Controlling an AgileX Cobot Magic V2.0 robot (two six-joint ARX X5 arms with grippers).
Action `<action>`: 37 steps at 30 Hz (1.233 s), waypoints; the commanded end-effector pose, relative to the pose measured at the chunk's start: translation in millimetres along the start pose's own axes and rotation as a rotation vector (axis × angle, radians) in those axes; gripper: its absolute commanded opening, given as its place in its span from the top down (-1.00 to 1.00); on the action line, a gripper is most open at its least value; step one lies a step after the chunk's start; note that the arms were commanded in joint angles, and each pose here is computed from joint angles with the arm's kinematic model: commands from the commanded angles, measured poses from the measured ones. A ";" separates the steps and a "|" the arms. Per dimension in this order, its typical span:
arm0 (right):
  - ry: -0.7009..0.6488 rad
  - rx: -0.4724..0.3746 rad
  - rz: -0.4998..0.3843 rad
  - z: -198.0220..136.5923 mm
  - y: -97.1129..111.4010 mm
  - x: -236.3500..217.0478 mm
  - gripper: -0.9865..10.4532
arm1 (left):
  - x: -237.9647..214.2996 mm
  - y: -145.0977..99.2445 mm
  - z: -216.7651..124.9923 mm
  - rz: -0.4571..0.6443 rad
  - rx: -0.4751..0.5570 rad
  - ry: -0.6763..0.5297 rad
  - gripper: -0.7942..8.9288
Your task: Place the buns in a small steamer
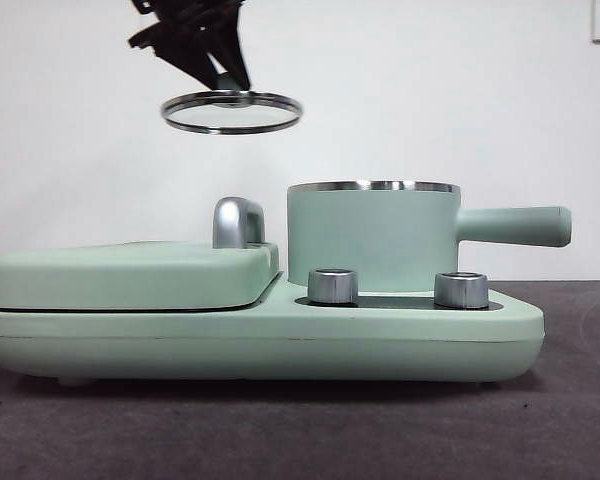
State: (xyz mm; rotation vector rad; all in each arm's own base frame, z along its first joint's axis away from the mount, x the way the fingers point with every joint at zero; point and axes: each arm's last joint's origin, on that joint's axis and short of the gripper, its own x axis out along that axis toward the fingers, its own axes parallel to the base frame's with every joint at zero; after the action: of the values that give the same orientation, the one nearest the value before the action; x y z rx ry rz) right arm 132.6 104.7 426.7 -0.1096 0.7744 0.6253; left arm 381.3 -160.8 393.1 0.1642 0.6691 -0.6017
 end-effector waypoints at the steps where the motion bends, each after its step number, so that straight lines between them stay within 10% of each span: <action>1: -0.069 0.061 0.031 -30.0 2.4 -1.1 0.02 | -11.5 -17.2 12.0 -0.032 0.028 -0.059 0.80; 15: -0.302 0.119 -0.049 -154.1 -19.1 -4.8 0.02 | -4.5 -96.1 9.8 -0.195 0.186 -0.023 0.80; 37: -0.386 0.119 -0.027 -168.9 -22.9 -18.3 0.02 | 47.2 -132.8 -29.5 -0.304 0.270 0.017 0.80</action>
State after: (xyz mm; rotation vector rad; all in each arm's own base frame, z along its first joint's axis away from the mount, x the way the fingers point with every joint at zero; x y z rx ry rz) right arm 31.3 24.0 312.6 0.0992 0.4449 0.5442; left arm 320.3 -278.5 336.2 0.3214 0.6942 -0.9720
